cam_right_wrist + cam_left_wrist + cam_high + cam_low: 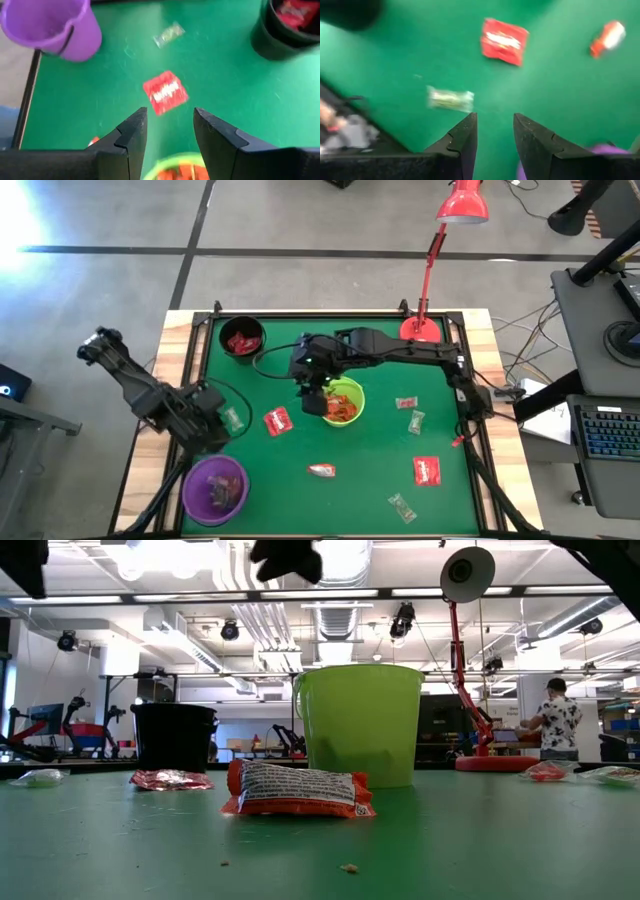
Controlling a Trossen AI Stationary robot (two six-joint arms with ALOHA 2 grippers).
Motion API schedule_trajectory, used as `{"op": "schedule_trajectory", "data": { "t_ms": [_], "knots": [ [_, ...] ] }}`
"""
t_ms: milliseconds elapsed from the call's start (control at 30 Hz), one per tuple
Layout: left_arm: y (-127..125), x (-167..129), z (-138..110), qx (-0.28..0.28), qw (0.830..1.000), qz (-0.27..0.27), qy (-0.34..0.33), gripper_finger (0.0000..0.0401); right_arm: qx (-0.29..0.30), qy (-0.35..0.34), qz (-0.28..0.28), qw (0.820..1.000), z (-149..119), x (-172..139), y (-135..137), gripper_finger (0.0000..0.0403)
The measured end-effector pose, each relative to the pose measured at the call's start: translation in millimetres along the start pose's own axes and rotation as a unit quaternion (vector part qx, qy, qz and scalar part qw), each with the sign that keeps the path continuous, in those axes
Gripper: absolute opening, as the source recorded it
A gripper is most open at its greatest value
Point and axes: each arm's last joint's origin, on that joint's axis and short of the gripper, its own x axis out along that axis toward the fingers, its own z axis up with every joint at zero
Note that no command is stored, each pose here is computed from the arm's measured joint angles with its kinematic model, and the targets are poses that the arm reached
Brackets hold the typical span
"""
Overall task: Sort candy
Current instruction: Put the orange chocolate into the green bucket
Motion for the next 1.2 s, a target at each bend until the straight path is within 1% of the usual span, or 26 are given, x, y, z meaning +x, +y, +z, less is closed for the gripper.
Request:
{"op": "schedule_trajectory", "data": {
  "t_ms": [133,300,367,467,533,633,733,800,933,1100,1200],
  "knots": [
    [20.1,-6.6,6.9,-0.034,0.998,0.03,-0.043,0.0109,-0.004,-0.02,0.022,1.0,4.6,29.2,-2.8,0.0153],
    [35.9,-14.0,12.2,-0.047,0.995,0.03,-0.08,0.0109,-0.007,0.003,0.019,1.0,-1.4,63.4,-10.4,0.0153],
    [42.1,-16.8,13.0,-0.047,0.993,0.034,-0.099,0.0109,-0.005,-0.009,0.017,1.0,0.1,72.1,-14.3,0.0153],
    [51.3,-22.6,15.1,-0.055,0.988,0.028,-0.145,0.0109,0.011,-0.032,0.017,0.999,3.1,85.6,-18.8,0.0153],
    [57.0,-26.1,16.4,-0.065,0.983,0.021,-0.172,0.0109,0.019,-0.035,0.016,0.999,2.5,93.9,-22.1,0.0153],
    [64.7,-30.3,17.1,-0.076,0.978,0.012,-0.193,0.0109,0.048,-0.04,0.015,0.998,1.4,105.7,-28.2,0.0153],
    [70.3,-33.2,17.3,-0.083,0.975,0.005,-0.204,0.0109,0.081,-0.042,0.013,0.996,0.6,112.2,-33.6,0.0153],
    [72.2,-34.2,17.4,-0.085,0.974,0.003,-0.21,0.0109,0.086,-0.041,0.011,0.995,0.2,113.2,-35.0,0.0153],
    [72.9,-34.7,17.5,-0.085,0.973,0.002,-0.213,0.0109,0.082,-0.046,0.01,0.995,1.6,111.2,-34.1,0.0153],
    [72.6,-34.6,17.4,-0.072,0.974,0.005,-0.213,0.0109,0.077,-0.049,0.013,0.996,3.2,106.4,-31.3,0.0155],
    [72.6,-34.6,17.5,-0.071,0.974,0.005,-0.213,0.0109,0.063,-0.018,0.011,0.998,-2.7,106.6,-30.6,0.0168]
  ]
}}
